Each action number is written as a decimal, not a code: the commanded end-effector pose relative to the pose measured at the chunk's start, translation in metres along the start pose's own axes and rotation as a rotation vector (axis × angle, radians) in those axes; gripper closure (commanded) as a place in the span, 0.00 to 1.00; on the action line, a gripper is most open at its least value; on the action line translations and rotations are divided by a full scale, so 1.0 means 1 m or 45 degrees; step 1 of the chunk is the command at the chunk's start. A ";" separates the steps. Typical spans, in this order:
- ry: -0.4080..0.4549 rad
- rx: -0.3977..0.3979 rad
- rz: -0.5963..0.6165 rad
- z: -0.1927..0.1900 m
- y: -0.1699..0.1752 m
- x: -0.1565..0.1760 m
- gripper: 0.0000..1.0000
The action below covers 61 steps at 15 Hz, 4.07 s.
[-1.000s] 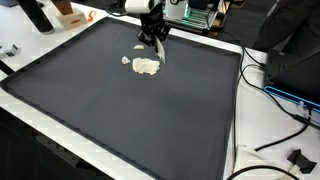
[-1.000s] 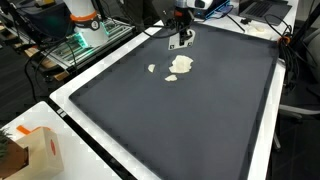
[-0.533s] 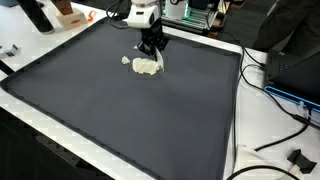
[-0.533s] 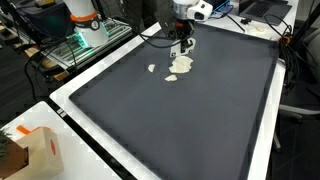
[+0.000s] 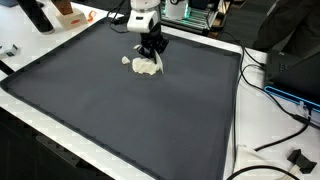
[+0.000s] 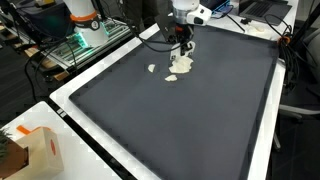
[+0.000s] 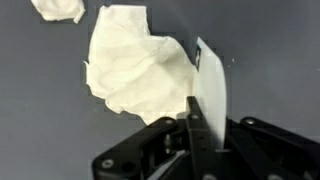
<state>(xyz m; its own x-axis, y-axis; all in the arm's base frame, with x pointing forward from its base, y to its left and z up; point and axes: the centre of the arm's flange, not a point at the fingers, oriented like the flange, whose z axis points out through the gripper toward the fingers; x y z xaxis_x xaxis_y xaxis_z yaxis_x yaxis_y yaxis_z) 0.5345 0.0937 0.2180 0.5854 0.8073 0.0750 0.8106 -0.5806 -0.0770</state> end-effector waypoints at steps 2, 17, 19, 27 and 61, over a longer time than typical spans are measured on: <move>-0.015 0.031 -0.014 0.021 0.001 -0.020 0.99; -0.062 0.025 0.011 0.027 -0.003 -0.086 0.99; -0.066 0.026 0.025 0.025 -0.003 -0.097 0.99; 0.024 0.087 -0.208 0.042 0.014 -0.076 0.99; 0.133 0.214 0.320 0.014 0.010 -0.042 0.99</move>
<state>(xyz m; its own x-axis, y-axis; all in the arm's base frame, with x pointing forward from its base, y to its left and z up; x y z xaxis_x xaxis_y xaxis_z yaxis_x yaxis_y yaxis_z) 0.5403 0.0724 0.2106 0.7377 0.6614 0.1353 0.6744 -0.7129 -0.1921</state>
